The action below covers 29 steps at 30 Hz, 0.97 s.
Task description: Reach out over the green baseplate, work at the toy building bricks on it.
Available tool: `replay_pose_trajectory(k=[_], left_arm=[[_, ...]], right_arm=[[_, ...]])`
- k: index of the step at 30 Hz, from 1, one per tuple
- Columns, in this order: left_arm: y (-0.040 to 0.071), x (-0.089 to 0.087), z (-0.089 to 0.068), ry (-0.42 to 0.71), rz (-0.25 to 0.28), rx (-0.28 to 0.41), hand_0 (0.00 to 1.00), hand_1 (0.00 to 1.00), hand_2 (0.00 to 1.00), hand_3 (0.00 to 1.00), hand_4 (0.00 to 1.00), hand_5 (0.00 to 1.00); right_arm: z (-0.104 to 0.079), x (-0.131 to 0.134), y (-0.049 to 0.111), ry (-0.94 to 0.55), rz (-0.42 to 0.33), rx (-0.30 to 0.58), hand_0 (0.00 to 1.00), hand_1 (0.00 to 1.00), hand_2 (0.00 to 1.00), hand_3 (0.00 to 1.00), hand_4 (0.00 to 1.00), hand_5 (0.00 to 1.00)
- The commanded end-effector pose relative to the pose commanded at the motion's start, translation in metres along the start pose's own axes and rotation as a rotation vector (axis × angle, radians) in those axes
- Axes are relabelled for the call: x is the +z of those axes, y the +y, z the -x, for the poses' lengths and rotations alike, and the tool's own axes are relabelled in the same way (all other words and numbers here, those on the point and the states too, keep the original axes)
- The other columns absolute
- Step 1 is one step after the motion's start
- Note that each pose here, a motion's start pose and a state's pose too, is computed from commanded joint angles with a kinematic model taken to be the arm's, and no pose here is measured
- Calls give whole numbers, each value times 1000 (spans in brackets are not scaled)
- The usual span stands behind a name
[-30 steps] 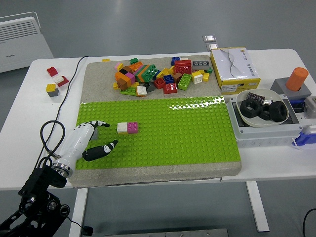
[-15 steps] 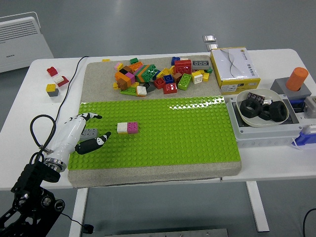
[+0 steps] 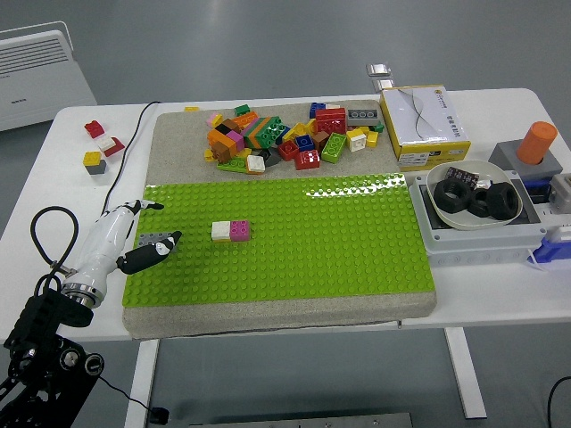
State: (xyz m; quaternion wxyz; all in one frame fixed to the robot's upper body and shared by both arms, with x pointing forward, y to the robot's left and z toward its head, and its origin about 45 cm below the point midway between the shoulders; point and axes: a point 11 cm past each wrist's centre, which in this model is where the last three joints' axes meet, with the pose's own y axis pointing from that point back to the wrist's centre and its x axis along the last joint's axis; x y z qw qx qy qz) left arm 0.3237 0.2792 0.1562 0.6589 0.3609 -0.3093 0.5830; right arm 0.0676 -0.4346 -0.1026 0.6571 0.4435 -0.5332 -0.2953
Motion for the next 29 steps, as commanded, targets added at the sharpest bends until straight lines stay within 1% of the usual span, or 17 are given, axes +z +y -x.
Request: replay_pose_trajectory(k=[1,2,7,8,12,13,14,19,20,24,29], left_arm=[[0,0,0,4,0,-1,905,853,842,671,687,311],[0,0,0,7,0,-2,904,853,844,641,593,179],[1,-2,-4,21,3,4,904,853,844,641,593,179],[1,-1,-5,25,6,8,902,851,840,626,548,139],[0,0,-6,39,14,17,902,851,840,626,548,139],[0,0,-5,42,15,18,902,851,840,626,548,139],[0,0,-5,45,16,18,893,833,822,628,570,134],[1,0,-3,52,17,13,893,833,822,628,570,134],[1,-1,-2,53,17,10,888,817,816,630,586,151],[2,-1,1,54,19,-4,888,817,816,630,586,151],[3,-1,3,49,18,-37,897,826,824,639,588,157]], right_arm=[[-1,0,0,-1,0,1,673,674,727,741,749,989],[-1,0,0,-1,0,2,672,673,728,741,749,990],[-5,0,0,-7,0,7,672,673,728,741,749,990],[-5,0,0,-8,1,7,672,672,728,741,750,990],[-7,2,-1,-10,5,10,672,672,728,741,750,990],[-7,2,-1,-11,6,11,672,672,728,741,750,990],[-8,3,-1,-12,7,12,672,672,728,742,750,991],[-13,5,-1,-26,9,16,672,672,728,742,750,991],[-14,6,-2,-50,9,13,673,669,721,740,750,990],[-17,7,-2,-127,7,3,673,669,721,740,750,990],[-17,9,-2,-230,1,-13,668,669,719,739,750,990]])
